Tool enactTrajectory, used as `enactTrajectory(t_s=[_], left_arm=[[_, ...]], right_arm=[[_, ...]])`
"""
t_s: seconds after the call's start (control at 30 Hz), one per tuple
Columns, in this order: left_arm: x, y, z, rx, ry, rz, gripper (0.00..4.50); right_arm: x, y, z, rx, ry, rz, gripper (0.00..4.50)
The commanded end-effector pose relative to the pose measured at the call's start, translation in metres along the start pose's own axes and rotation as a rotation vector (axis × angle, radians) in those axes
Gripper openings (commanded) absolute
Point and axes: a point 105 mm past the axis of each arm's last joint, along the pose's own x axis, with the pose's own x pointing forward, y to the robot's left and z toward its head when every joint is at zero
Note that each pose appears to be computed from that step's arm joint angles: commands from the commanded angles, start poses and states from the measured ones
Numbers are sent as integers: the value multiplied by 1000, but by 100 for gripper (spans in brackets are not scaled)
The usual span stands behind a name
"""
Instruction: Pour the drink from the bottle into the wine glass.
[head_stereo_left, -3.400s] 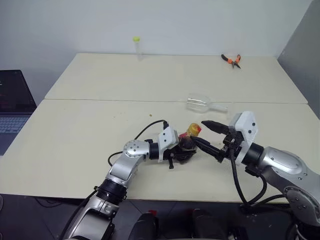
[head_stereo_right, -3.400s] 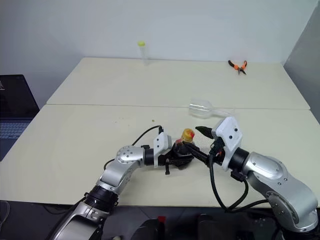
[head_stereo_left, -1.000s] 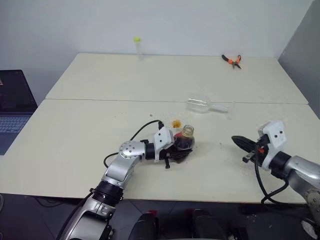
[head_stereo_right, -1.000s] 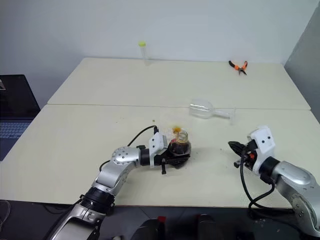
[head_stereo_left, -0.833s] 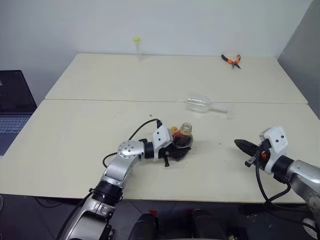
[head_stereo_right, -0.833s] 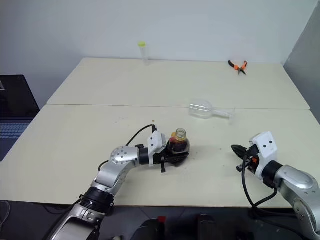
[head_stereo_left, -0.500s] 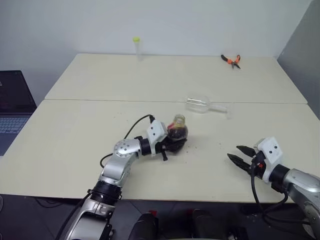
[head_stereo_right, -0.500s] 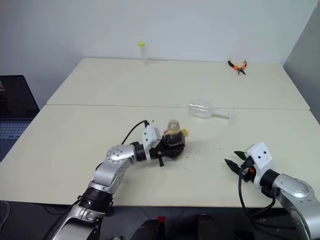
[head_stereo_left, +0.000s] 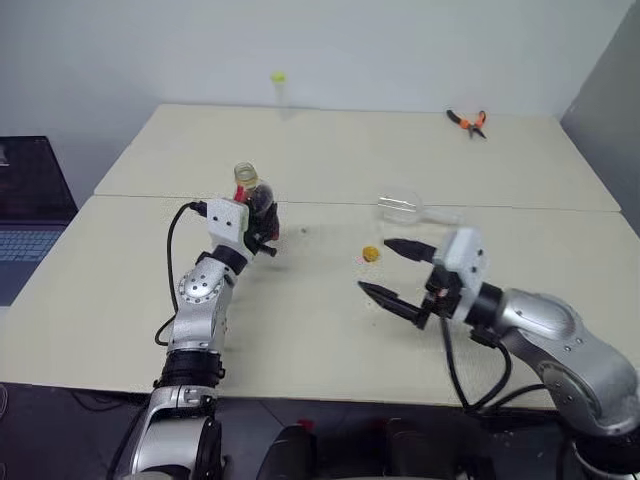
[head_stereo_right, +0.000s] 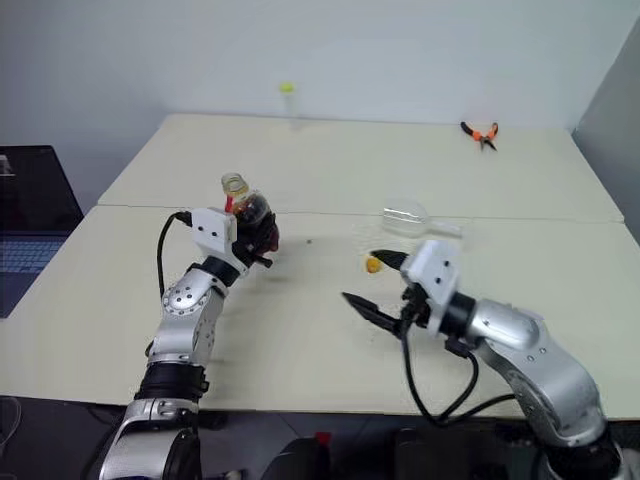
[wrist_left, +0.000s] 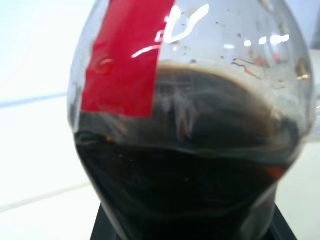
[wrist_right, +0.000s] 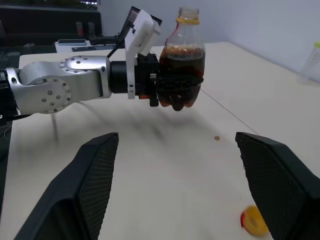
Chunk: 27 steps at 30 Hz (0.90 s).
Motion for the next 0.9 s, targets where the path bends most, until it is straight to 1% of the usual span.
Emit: enactTrajectory(t_s=[0.03,0.1,0.2,0.37,0.5,0.67,0.7,0.83,0.87,0.9], left_arm=[[9,16,14,14,-66,21,100],[11,29,7,23,-40,56,100],[14,42,5,42,-31,94,100],[18,62,8,41,-27,182,100],[14,71,-3,24,11,254,100],[10,67,-18,-20,47,265,275],[9,66,-21,-27,53,260,302],[6,63,-23,-27,52,238,434],[5,63,-23,-24,50,235,447],[3,63,-24,-21,47,226,447]], right_arm=[[21,-1,4,-48,-12,15,381],[34,0,7,-62,-17,26,381],[43,0,7,-76,-19,33,381],[49,0,6,-88,-18,36,381],[49,-2,4,-89,-10,22,381],[48,-3,4,-86,-12,13,385],[48,-3,5,-85,-12,12,385],[47,-2,5,-84,-13,9,385],[46,-2,5,-85,-13,7,385],[45,-3,5,-86,-13,4,385]])
